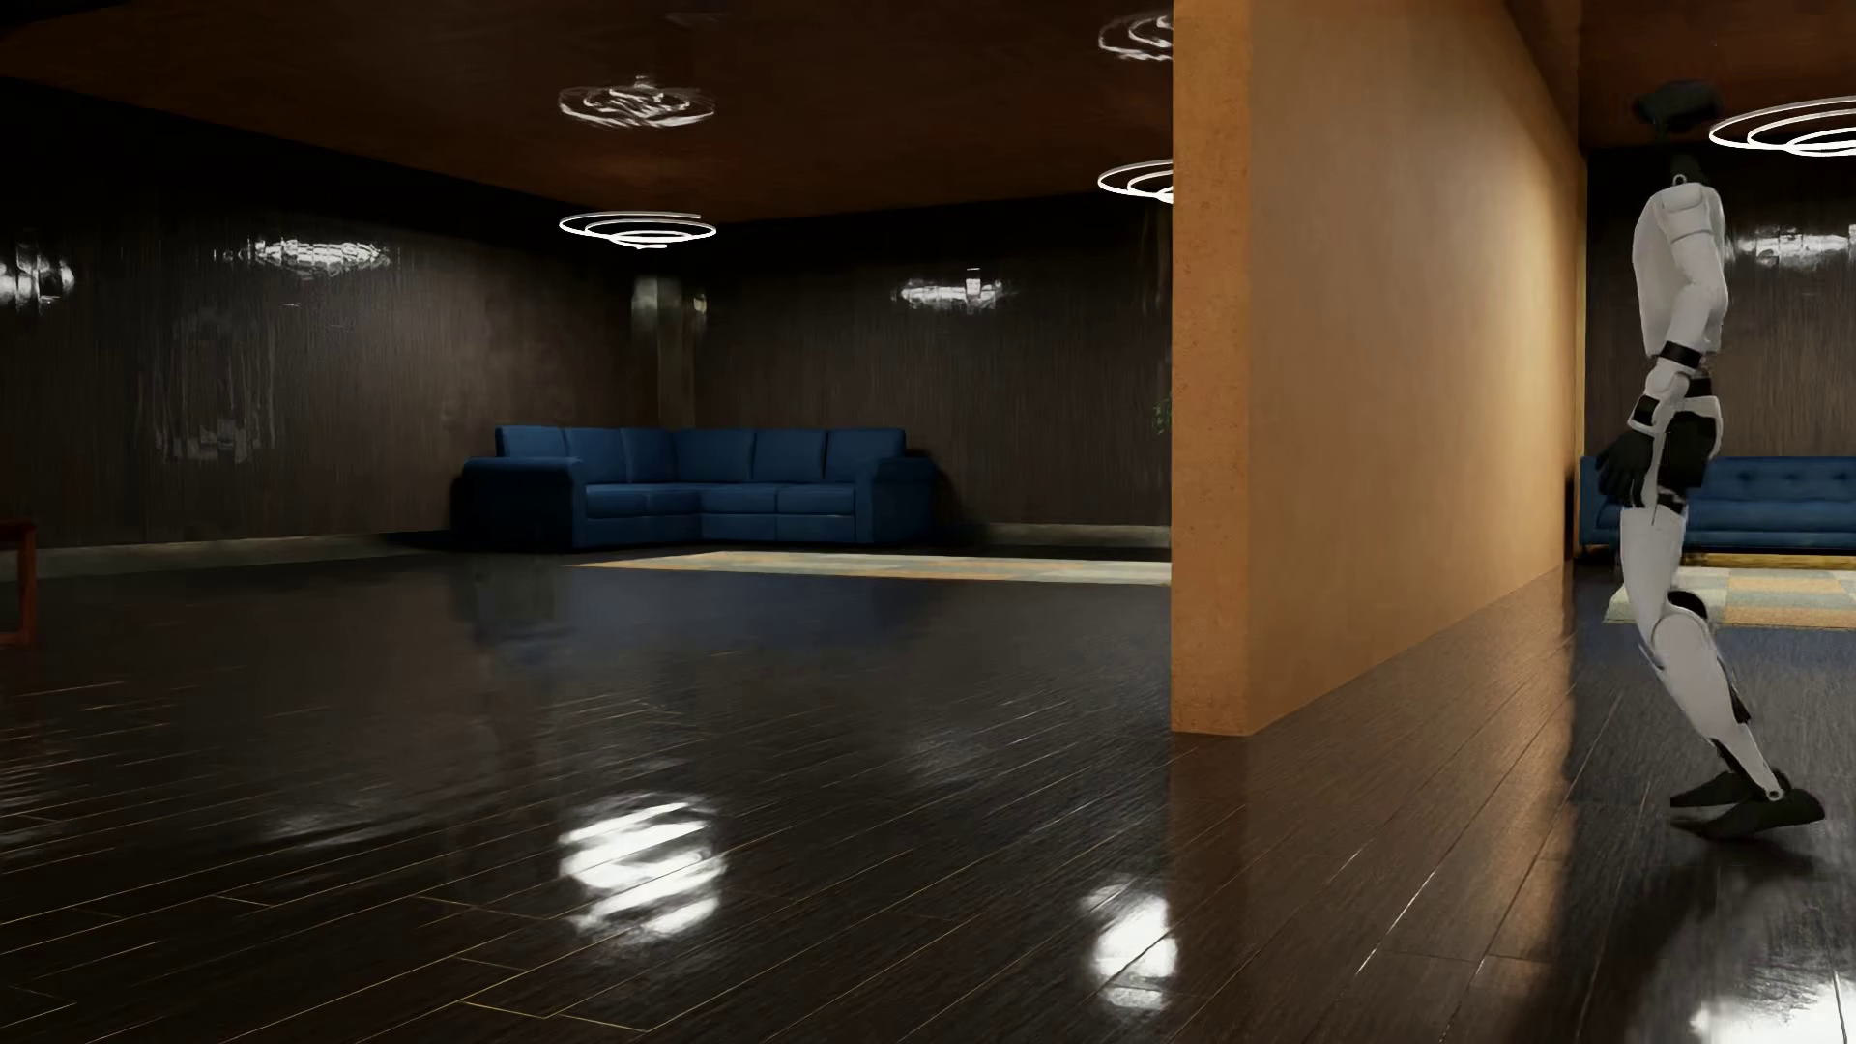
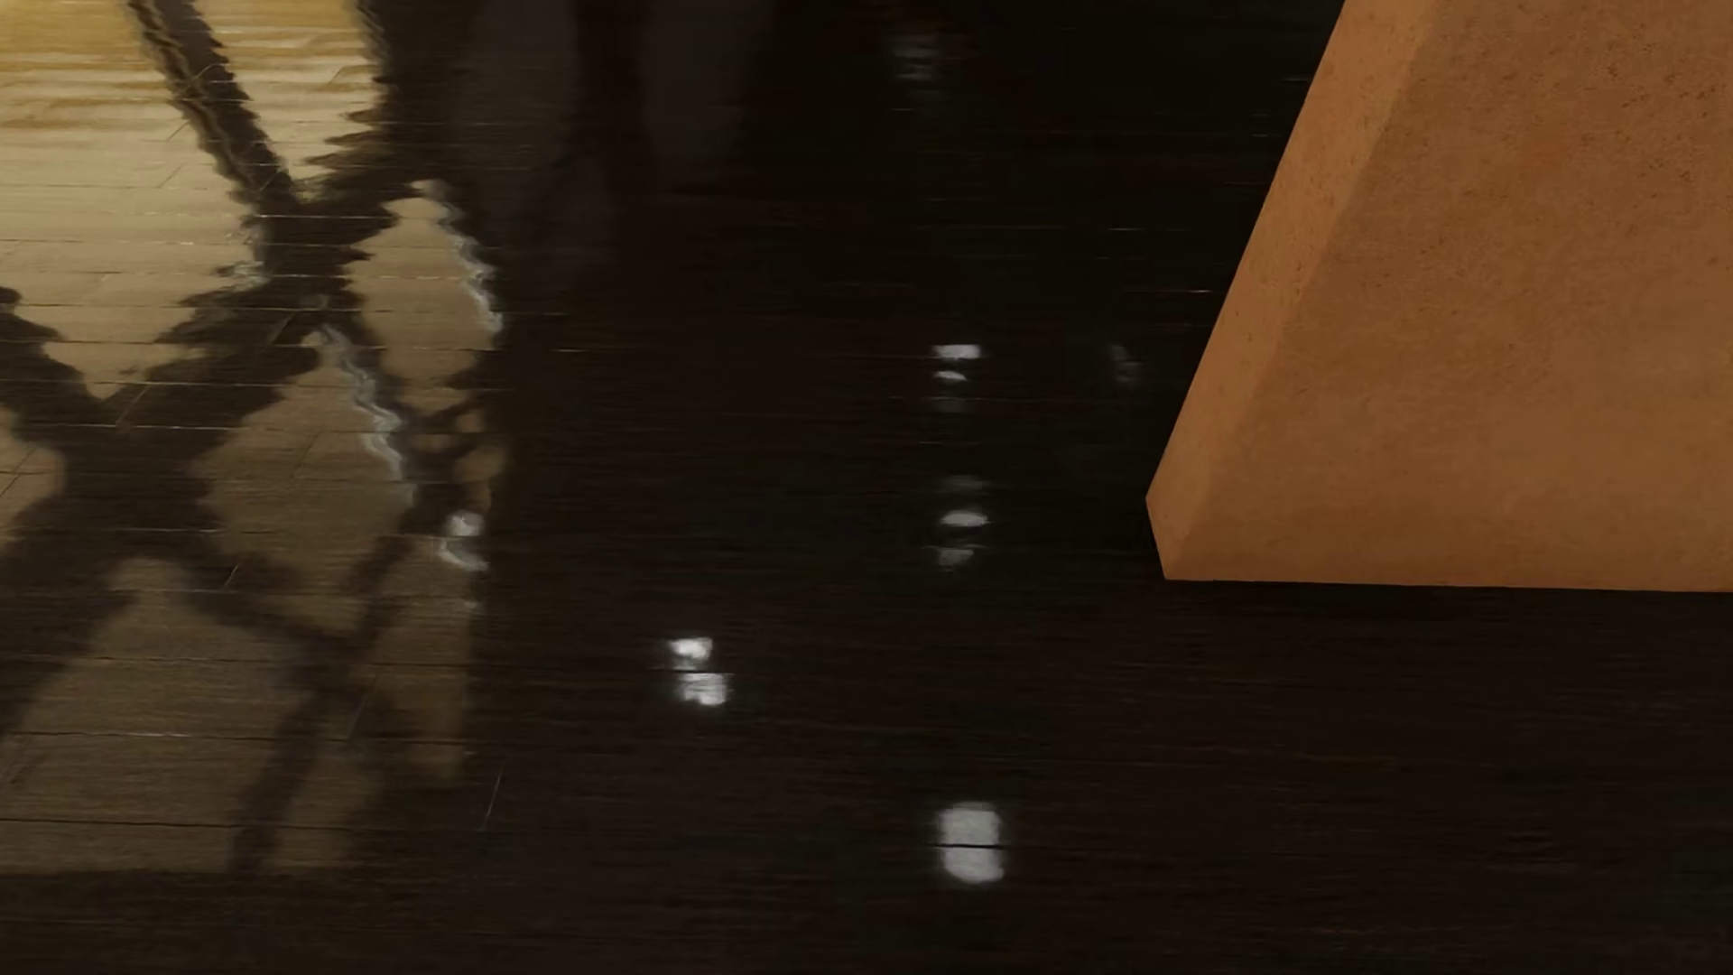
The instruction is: Walk to the sofa
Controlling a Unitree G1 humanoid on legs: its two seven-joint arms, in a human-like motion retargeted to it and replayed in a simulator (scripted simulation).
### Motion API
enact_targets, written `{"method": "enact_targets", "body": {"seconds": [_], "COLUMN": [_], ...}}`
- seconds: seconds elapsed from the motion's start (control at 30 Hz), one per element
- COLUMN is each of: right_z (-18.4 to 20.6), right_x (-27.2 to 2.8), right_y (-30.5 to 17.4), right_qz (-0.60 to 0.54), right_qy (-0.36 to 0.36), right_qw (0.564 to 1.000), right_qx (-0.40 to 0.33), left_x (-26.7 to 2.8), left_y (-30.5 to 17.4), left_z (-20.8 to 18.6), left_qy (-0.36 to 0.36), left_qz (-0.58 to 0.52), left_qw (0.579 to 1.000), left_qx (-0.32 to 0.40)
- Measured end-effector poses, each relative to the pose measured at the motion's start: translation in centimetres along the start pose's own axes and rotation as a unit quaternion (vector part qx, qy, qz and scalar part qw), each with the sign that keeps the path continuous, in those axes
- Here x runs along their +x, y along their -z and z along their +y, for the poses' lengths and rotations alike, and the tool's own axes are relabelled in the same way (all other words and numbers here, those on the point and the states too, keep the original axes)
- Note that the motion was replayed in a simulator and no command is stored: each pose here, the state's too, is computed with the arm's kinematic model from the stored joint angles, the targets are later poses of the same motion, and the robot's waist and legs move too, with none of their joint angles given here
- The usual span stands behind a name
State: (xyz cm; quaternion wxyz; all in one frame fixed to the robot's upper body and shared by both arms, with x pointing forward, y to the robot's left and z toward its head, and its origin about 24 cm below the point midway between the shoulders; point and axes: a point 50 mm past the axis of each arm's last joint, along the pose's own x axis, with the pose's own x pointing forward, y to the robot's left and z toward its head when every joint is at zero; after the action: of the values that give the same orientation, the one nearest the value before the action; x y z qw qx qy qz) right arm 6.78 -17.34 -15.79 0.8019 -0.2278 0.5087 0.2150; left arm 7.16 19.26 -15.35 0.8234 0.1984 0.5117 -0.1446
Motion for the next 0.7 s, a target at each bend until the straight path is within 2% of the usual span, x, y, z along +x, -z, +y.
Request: {"method": "enact_targets", "body": {"seconds": [0.17,0.43,0.5,0.53,0.57,0.7], "right_z": [-1.1,-3.9,-3.1,-2.9,-1.7,0.3], "right_x": [-0.3,0.7,0.6,0.6,0.5,-0.4], "right_y": [-0.5,-3.6,-3.0,-2.0,-1.1,1.8], "right_qz": [-0.019,-0.045,-0.039,-0.019,-0.005,0.029], "right_qy": [0.003,0.039,0.022,0.028,0.005,-0.015], "right_qw": [0.999,0.998,0.997,0.999,0.998,0.999], "right_qx": [-0.036,-0.037,-0.062,-0.032,-0.054,-0.037], "left_x": [-0.9,-2.7,-2.8,-2.9,-3.1,-1.9], "left_y": [2.8,8.1,8.4,8.6,8.8,6.6], "left_z": [-1.1,-1.3,-1.3,-1.4,-1.2,-1.3], "left_qy": [0.013,0.014,0.017,0.017,0.017,0.016], "left_qz": [0.041,0.138,0.146,0.150,0.150,0.117], "left_qw": [0.999,0.990,0.989,0.988,0.989,0.993], "left_qx": [-0.002,-0.004,0.003,-0.001,0.005,0.000]}}
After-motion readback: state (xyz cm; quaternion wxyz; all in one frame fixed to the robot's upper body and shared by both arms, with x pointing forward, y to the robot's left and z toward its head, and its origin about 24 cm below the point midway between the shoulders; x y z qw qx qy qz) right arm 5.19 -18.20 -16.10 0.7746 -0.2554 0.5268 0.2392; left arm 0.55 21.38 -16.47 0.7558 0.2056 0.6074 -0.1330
